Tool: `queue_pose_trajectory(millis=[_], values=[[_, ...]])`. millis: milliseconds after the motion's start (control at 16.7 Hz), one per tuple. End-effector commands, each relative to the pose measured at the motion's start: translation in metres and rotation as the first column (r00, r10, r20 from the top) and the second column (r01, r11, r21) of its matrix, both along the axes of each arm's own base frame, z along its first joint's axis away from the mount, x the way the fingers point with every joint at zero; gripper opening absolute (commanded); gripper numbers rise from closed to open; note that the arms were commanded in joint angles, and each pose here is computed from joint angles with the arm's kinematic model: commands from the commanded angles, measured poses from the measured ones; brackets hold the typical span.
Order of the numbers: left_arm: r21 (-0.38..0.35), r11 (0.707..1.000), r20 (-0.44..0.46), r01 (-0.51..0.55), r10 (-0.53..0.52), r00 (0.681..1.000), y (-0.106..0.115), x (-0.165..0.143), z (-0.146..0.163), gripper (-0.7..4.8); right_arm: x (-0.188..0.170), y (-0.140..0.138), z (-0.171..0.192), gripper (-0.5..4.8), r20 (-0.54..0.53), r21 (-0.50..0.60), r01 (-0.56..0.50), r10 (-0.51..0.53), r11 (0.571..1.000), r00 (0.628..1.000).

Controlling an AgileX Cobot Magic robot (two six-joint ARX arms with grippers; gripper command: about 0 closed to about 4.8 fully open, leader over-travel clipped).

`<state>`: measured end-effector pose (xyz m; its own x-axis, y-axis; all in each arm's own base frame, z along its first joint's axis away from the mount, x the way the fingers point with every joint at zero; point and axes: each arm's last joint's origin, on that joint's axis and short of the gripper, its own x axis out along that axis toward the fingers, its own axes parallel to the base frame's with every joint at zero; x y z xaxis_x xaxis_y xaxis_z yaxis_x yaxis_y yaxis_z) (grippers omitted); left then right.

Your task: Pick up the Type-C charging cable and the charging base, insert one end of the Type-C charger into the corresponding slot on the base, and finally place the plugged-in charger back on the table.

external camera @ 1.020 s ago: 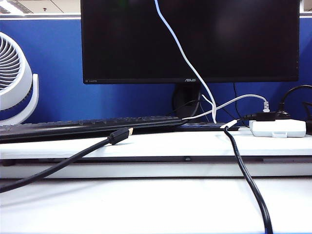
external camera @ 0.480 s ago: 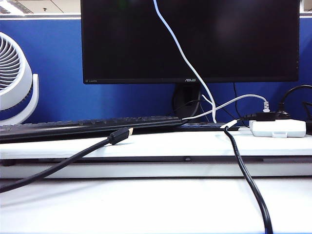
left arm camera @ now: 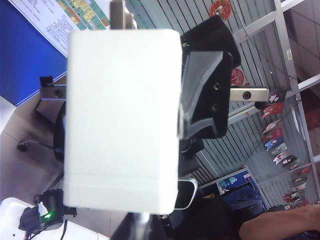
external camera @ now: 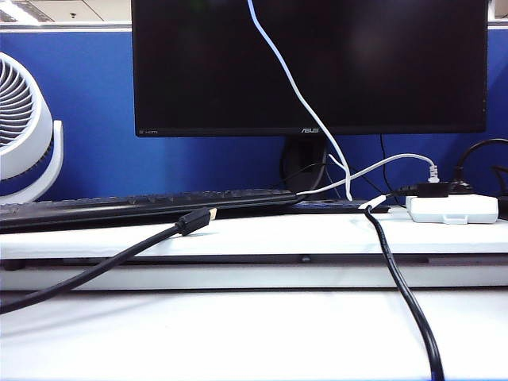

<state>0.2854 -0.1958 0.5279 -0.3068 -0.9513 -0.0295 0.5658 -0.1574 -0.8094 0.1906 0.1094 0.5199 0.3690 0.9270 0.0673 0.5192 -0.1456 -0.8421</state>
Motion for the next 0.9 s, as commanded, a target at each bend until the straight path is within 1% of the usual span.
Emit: queue_pose_trajectory(millis=[60,240,300,360,480,600,660,720,840,900], values=[[-0.039,0.988,0.084,-0.148,0.151,0.985,-0.0056,0.0077,0.0039,-0.06,-0.0081,0.013,-0.0107,-0.01,-0.091,-0.042,-0.217,0.213,0.975,0.973],[-0.038,0.989,0.083,-0.144,0.147,0.986,-0.0055,0.0077,0.0038,0.02,-0.0107,0.0159,-0.0101,-0.01,-0.087,-0.041,-0.228,0.224,0.973,0.971],[-0.039,0.989,0.086,-0.144,0.147,0.985,-0.0055,0.0077,0.0038,0.4,-0.0107,0.0159,-0.0101,-0.01,-0.086,-0.041,-0.228,0.224,0.973,0.971],[-0.039,0.989,0.087,-0.143,0.146,0.985,-0.0055,0.0077,0.0037,0.96,-0.0116,0.0154,-0.0094,-0.01,-0.082,-0.04,-0.228,0.224,0.973,0.971],[-0.039,0.989,0.089,-0.143,0.146,0.985,-0.0055,0.0077,0.0037,1.22,-0.013,0.0146,-0.0084,-0.01,-0.076,-0.038,-0.228,0.224,0.973,0.972],[-0.041,0.989,0.093,-0.139,0.142,0.985,-0.0054,0.0076,0.0038,1.27,-0.0137,0.0138,-0.0078,-0.01,-0.073,-0.037,-0.22,0.217,0.975,0.974],[-0.043,0.99,0.095,-0.132,0.135,0.986,-0.0054,0.0074,0.0038,1.66,-0.0139,0.013,-0.0072,-0.01,-0.07,-0.036,-0.192,0.19,0.981,0.979],[-0.048,0.99,0.113,-0.13,0.135,0.984,-0.0054,0.0074,0.0038,2.51,-0.0142,0.0124,-0.0068,-0.01,-0.068,-0.035,-0.177,0.174,0.984,0.982],[-0.054,0.992,0.126,-0.112,0.118,0.985,-0.0053,0.0068,0.0039,3.95,-0.0155,0.0107,-0.0058,-0.01,-0.063,-0.033,-0.173,0.171,0.984,0.983],[-0.055,0.992,0.13,-0.111,0.117,0.985,-0.0053,0.0069,0.0038,4.06,-0.0172,0.0098,-0.005,-0.01,-0.06,-0.032,-0.173,0.171,0.984,0.983]])
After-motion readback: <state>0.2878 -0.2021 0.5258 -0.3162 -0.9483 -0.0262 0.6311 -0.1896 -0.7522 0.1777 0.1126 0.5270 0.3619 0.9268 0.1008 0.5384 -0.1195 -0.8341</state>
